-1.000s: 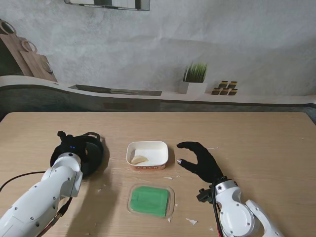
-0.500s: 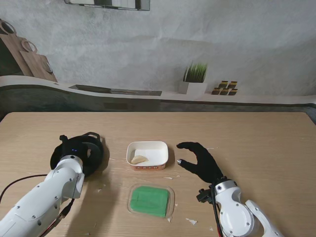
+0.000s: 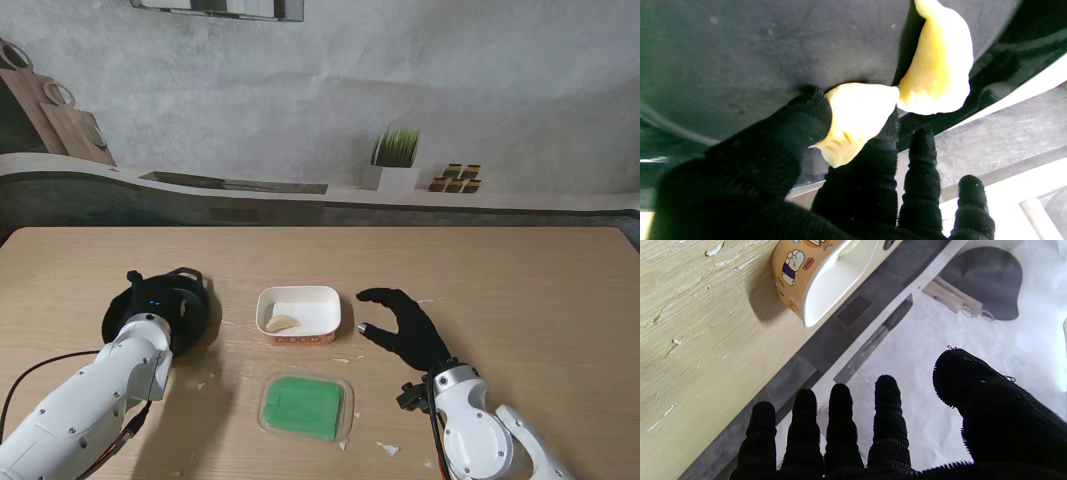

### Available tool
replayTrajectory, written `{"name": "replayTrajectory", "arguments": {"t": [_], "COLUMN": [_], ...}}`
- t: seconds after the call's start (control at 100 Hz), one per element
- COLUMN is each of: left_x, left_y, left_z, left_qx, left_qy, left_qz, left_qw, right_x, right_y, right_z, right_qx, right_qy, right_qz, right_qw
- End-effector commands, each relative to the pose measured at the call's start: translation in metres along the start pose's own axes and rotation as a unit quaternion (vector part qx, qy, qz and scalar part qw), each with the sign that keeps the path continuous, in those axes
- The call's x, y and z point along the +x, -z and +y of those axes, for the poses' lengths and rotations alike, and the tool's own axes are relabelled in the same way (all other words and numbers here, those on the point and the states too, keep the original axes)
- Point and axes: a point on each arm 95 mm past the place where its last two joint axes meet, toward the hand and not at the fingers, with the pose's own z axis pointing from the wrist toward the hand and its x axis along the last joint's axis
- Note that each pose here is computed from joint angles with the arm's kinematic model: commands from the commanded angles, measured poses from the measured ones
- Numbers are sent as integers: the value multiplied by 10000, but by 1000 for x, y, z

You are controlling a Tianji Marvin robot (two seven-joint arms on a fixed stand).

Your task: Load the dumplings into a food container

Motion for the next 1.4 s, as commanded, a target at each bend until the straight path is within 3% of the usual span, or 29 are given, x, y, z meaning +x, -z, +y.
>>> {"name": "replayTrajectory", "arguments": {"t": [0.0,0.34,0.51,0.65,0.86,1.03,1.23,1.39], "left_x": [6,8,0,-11,-30,-30,8,54], "left_y": [4,1,2,12,34,48,53,49], "left_z": [23,28,24,8,-26,-59,-101,-122], "left_qx": [-308,-97,344,917,1716,2282,2575,2442], "left_qy": [-20,153,216,270,622,1107,1564,1875], "left_qz": [80,188,507,741,985,1329,2011,2471], "left_qw": [9995,9997,9979,9927,9783,9581,9321,9188], "right_x": [1,2,2,2,2,2,2,2], "right_y": [1,2,2,2,2,2,2,2], "right_z": [-5,-5,-5,-6,-6,-6,-6,-4], "right_qx": [66,63,57,68,63,60,51,21], "right_qy": [-53,-39,-41,-43,-58,-62,-55,-57], "right_qz": [-25,-17,-21,-25,-22,-18,0,26], "right_qw": [10000,10000,10000,10000,10000,10000,10000,10000]}}
